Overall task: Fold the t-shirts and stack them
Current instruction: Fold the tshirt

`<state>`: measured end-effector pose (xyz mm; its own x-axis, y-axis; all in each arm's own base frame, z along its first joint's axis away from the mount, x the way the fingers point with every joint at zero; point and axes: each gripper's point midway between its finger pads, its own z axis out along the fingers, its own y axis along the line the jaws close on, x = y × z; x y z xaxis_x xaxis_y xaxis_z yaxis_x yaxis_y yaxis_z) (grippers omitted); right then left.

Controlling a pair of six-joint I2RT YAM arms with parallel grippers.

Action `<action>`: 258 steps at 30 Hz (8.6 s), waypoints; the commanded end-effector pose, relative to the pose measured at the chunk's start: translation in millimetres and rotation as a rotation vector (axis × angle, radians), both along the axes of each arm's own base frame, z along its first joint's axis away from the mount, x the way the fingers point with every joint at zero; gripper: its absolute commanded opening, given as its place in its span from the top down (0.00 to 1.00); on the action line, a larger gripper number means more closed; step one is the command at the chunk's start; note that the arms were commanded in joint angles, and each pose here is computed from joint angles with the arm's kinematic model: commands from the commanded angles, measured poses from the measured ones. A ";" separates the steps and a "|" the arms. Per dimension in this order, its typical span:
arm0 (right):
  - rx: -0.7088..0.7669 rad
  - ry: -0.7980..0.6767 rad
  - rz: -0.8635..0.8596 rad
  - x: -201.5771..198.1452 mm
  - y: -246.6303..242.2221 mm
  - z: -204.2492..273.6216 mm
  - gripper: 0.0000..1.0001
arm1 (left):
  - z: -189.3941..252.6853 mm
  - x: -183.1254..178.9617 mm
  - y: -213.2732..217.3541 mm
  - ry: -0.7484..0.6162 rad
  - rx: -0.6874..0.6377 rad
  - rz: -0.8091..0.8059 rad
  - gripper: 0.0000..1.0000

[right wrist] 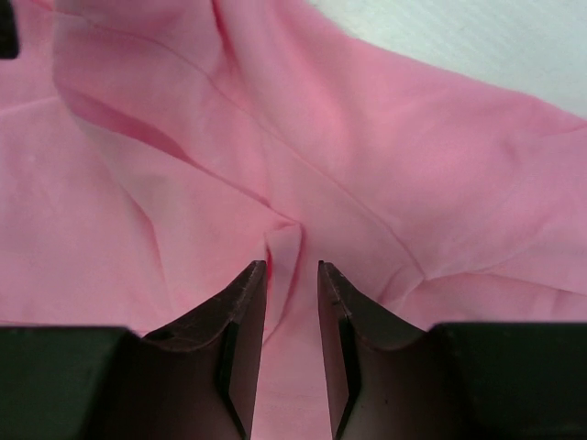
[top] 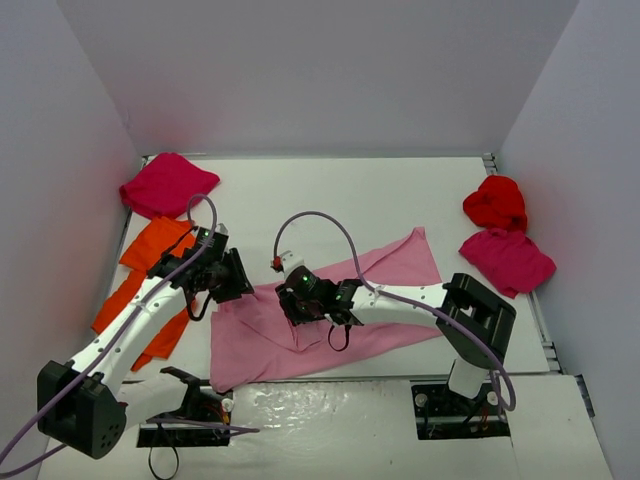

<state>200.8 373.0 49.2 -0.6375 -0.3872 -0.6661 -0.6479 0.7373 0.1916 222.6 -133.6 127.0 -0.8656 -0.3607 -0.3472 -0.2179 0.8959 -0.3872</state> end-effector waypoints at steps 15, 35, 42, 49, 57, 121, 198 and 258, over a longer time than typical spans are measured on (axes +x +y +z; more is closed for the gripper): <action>0.120 -0.012 0.021 19.1 21.3 34.4 0.73 | 7.5 8.9 -4.0 -0.028 -0.007 -0.005 0.68; 0.109 0.094 0.048 -2.2 28.0 4.1 0.68 | -3.1 8.8 -11.4 0.013 -0.028 -0.019 0.57; 0.087 0.099 0.047 -5.0 24.8 -4.4 0.70 | -0.5 9.2 -12.1 0.015 -0.028 -0.024 0.55; 0.100 0.087 0.050 -7.1 24.3 5.1 1.00 | 2.5 11.3 -11.3 0.003 -0.025 -0.018 0.55; 0.107 0.045 0.092 -23.9 38.2 31.6 1.00 | 1.2 12.6 -12.8 0.002 -0.030 -0.019 0.55; 0.031 -0.022 -0.275 59.5 -61.4 34.0 1.00 | 14.9 25.3 -28.3 -0.071 -0.118 -0.005 1.00; -0.077 0.087 -0.273 129.6 -68.8 -42.4 1.00 | -26.3 14.7 96.5 0.427 0.905 0.179 1.00; 0.160 0.162 -1.102 239.6 -357.8 26.2 0.48 | 63.0 36.4 -17.7 -0.188 0.161 0.011 1.00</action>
